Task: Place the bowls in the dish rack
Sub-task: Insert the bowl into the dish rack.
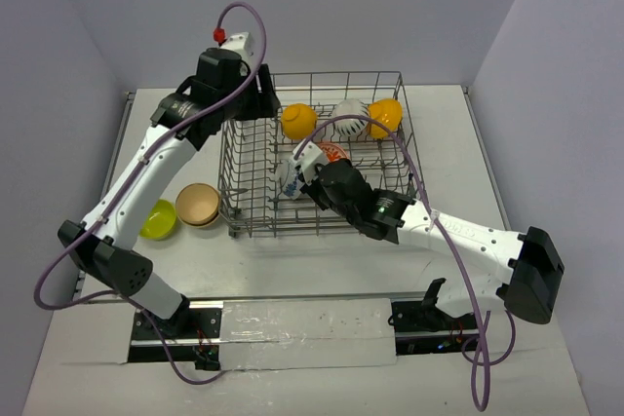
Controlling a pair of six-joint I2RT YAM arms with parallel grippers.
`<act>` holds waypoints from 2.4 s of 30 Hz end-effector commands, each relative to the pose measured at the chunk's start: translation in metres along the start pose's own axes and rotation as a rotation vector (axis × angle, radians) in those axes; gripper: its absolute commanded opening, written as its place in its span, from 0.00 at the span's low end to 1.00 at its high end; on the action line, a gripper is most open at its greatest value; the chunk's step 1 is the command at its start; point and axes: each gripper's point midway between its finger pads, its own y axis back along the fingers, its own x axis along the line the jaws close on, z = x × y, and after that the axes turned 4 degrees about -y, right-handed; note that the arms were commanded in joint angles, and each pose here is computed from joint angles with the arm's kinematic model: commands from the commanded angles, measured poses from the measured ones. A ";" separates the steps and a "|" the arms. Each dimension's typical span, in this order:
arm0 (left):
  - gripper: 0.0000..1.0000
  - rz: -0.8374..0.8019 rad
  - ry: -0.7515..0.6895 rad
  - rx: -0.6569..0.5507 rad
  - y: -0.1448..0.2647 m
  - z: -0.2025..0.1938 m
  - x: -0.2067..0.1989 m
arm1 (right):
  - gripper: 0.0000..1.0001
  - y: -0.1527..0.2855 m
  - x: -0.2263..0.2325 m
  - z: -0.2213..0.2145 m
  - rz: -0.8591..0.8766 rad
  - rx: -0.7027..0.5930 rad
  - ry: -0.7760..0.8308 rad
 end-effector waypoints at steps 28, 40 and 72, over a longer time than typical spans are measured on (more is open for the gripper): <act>0.59 0.410 -0.130 0.051 0.023 -0.075 0.122 | 0.00 0.131 -0.080 0.124 0.447 -0.562 -0.737; 0.12 0.383 -0.138 0.065 0.015 -0.081 0.122 | 0.00 0.123 -0.107 0.087 0.468 -0.606 -0.866; 0.00 0.355 -0.155 0.078 0.011 -0.095 0.125 | 0.00 0.096 -0.130 0.030 0.595 -0.569 -1.087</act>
